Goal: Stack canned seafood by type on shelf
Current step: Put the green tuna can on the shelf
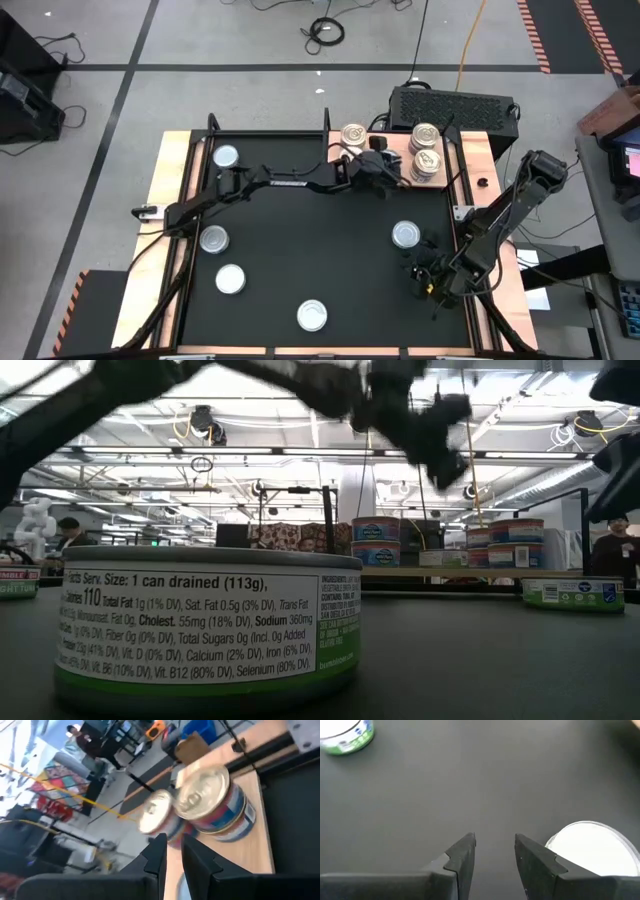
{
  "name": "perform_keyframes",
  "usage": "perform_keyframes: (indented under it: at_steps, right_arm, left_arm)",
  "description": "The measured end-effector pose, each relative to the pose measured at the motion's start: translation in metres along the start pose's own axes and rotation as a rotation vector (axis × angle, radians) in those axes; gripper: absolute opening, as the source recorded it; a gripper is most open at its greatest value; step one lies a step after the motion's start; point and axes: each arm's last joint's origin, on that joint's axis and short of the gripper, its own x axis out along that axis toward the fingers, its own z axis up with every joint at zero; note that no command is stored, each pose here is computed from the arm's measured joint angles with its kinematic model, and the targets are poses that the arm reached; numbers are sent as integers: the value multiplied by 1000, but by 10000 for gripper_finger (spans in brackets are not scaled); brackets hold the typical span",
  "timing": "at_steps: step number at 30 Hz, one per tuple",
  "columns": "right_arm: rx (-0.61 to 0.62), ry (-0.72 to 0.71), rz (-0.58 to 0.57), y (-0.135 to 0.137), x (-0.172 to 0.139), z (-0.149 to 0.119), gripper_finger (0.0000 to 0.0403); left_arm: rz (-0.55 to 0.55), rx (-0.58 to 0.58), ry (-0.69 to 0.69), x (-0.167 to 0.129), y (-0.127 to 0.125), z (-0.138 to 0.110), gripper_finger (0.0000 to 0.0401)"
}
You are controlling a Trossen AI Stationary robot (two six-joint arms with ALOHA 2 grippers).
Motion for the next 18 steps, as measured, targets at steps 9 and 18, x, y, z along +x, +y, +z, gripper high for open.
perform_keyframes:
  at_steps: [9,18]
  right_arm:
    - [-77,-55,-40,-17,-19,64,126]
    - [-165,-46,-268,-81,-42,153,53]
  left_arm:
    - [-168,-101,176,-127,73,52,52]
    - [-144,-326,363,-235,78,5,5]
